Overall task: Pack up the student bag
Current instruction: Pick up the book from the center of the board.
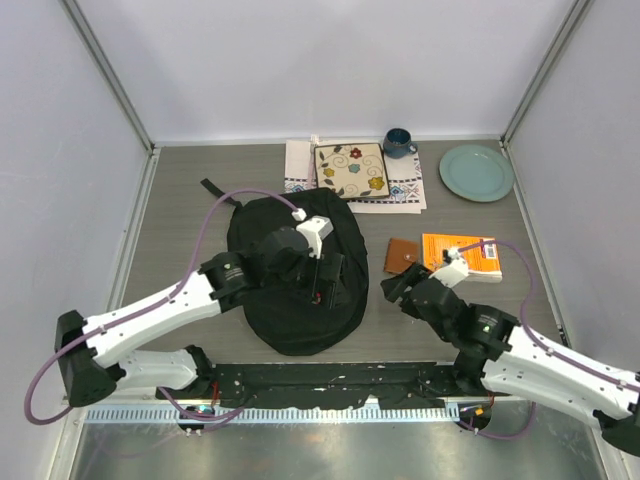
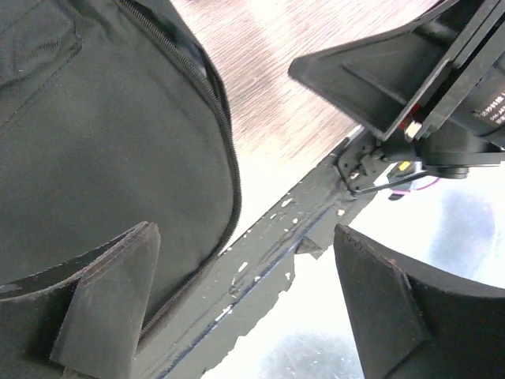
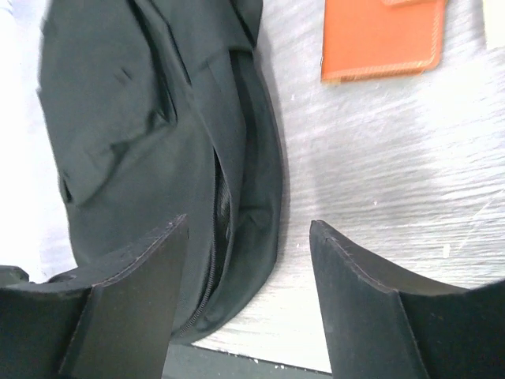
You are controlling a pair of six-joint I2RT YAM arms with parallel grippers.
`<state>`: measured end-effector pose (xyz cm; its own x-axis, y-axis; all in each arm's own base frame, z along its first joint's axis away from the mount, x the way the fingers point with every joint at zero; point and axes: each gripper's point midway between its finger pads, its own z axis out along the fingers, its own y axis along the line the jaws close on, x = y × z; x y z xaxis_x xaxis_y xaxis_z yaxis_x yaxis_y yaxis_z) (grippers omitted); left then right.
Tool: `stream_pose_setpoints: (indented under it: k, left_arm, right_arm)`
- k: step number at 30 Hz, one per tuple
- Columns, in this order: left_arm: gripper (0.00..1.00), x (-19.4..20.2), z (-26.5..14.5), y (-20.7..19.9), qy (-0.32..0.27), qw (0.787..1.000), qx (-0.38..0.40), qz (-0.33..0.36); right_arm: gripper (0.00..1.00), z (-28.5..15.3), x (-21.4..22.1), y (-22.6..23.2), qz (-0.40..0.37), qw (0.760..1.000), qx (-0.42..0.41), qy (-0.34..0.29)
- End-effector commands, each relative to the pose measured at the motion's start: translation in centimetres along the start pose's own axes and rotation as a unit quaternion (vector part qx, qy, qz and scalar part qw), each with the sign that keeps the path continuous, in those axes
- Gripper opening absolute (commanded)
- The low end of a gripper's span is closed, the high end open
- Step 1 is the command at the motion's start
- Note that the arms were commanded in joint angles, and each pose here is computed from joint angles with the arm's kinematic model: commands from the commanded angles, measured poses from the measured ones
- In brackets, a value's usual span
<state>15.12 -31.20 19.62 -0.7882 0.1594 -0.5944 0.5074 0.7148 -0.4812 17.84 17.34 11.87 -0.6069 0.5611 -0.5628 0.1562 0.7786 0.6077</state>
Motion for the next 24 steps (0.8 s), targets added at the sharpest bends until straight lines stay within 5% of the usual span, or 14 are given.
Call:
stream_pose_setpoints:
  k: [1,15,24]
  left_arm:
    - [1.00,-1.9,-2.1,-0.9,-0.046,0.999,0.020,0.004]
    - [1.00,-3.3,-0.4,-1.3,-0.049,0.999,0.007,0.005]
    - [1.00,-4.7,-0.6,-2.1,-0.074,0.997,0.020,0.000]
  right_arm:
    - [0.72,-2.5,-5.9,-1.6,0.020,0.992,0.039,-0.117]
    - [0.94,-6.5,-12.8,-3.7,-0.059,0.962,0.123,-0.234]
    - [0.97,-6.5,-14.8,-5.0,-0.119,0.944,0.202,-0.230]
